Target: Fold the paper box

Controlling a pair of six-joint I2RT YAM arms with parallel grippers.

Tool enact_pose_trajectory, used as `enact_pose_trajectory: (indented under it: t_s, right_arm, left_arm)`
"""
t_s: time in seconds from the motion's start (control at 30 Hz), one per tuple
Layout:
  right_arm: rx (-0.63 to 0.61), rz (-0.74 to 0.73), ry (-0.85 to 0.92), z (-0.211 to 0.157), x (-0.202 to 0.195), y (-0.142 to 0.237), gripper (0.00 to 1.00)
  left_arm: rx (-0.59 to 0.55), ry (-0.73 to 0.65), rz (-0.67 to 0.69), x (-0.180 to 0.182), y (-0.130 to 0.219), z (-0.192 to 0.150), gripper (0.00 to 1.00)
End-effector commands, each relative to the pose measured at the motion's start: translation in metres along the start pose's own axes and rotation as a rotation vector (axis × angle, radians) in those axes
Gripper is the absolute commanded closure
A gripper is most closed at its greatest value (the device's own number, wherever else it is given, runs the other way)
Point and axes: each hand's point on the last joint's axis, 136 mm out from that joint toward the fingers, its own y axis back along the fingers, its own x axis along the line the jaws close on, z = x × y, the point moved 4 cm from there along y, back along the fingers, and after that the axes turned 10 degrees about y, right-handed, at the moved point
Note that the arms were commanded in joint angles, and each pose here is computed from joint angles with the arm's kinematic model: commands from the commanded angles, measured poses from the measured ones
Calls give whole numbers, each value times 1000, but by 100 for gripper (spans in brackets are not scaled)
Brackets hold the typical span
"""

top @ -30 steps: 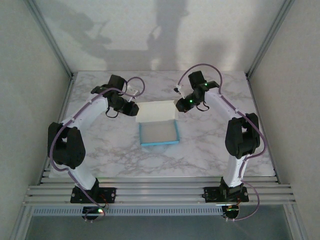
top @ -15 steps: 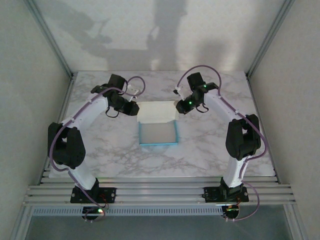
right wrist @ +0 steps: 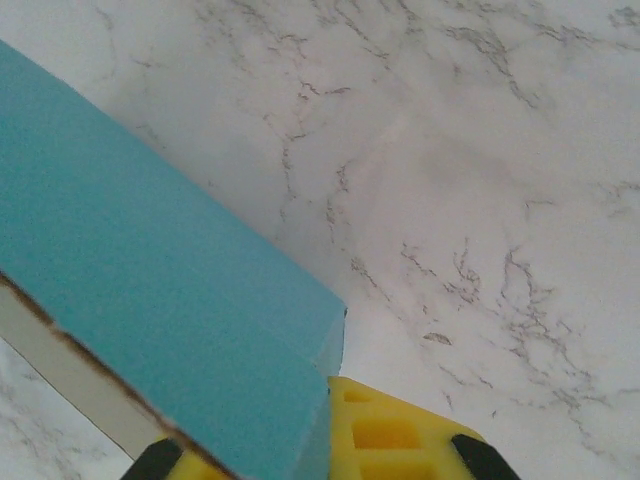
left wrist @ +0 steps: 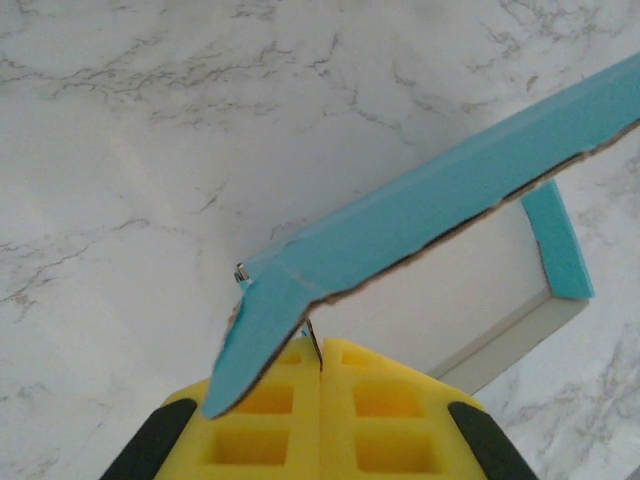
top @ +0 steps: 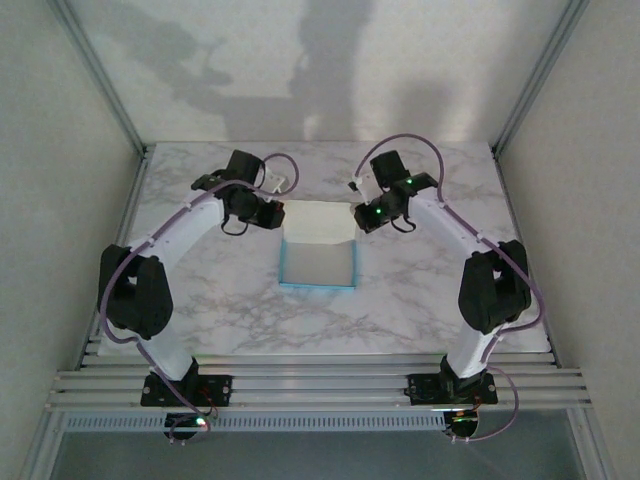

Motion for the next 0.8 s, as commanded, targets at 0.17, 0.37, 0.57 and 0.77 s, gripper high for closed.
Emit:
enact_pose_trajectory:
  t_s: [0.17,0.37,0.57,0.77]
  right_arm:
    - [-93,-154,-133,18,4,11,96]
    - [-118,-214,-237,18,1,9,98]
    - [-154,-266,-363,9,-2,7,100]
    - [-215,-283,-431,4,0,8,100]
  left_arm:
    - [-128,27,8,-16,4,2,96]
    - [-168,20,33,-23,5,-4,96]
    - [-194,37,27,-32,1,-12,96]
    - [-221,71,15,-38,-4,-22,96]
